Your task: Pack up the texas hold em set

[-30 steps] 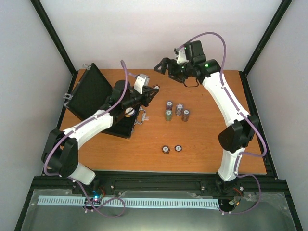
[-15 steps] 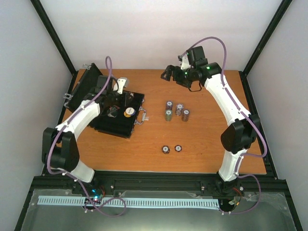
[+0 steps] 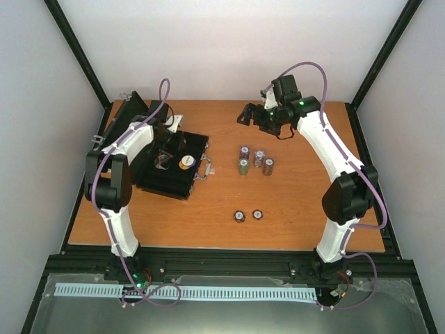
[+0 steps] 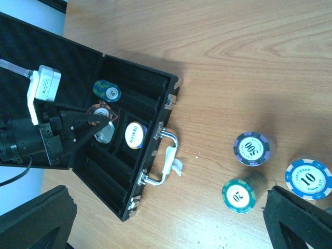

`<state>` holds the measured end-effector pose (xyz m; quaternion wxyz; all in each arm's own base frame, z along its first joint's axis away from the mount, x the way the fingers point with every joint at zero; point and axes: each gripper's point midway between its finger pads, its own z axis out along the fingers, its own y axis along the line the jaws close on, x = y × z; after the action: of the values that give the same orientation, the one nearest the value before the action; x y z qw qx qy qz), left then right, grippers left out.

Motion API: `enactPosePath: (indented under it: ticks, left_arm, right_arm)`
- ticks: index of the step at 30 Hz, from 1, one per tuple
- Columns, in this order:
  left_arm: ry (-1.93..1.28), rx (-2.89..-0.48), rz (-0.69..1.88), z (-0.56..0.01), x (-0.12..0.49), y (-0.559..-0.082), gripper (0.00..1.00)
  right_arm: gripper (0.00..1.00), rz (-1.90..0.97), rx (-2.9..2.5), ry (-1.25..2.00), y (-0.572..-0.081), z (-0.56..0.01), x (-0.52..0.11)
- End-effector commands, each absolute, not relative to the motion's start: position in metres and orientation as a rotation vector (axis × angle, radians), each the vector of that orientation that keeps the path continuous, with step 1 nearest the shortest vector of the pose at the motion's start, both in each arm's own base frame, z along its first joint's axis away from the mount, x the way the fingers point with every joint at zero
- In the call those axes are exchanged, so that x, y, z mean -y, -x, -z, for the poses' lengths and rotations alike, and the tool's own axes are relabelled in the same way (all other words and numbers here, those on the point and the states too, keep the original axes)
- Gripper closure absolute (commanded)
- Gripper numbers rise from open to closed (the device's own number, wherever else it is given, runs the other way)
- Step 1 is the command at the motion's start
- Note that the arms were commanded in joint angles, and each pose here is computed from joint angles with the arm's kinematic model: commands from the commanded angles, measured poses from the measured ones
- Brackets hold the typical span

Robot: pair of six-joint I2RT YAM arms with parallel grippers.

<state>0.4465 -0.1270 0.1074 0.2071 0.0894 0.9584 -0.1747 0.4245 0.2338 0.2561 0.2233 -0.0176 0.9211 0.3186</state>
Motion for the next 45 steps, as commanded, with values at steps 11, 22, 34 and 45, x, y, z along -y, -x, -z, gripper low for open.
enactPosePath:
  ticks: [11,22,34,45]
  left_arm:
    - [-0.266,-2.746,0.331,-0.087,0.112,-0.474,0.99]
    - [-0.293,-2.800,0.219,-0.074,0.102,-0.491,0.99]
    - [-0.295,-2.846,0.250,-0.054,0.105,-0.484,0.99]
    - [-0.287,-2.878,0.256,-0.045,0.102,-0.476,0.99]
  right_arm:
    - [0.00,-0.858,-2.547,0.050,-0.420,-0.254,-0.222]
    - [0.00,-0.856,-2.573,0.040,-0.419,-0.245,-0.220]
    - [0.00,-0.857,-2.591,0.032,-0.421,-0.236,-0.219]
    - [0.00,-0.857,-2.606,0.021,-0.418,-0.230,-0.218]
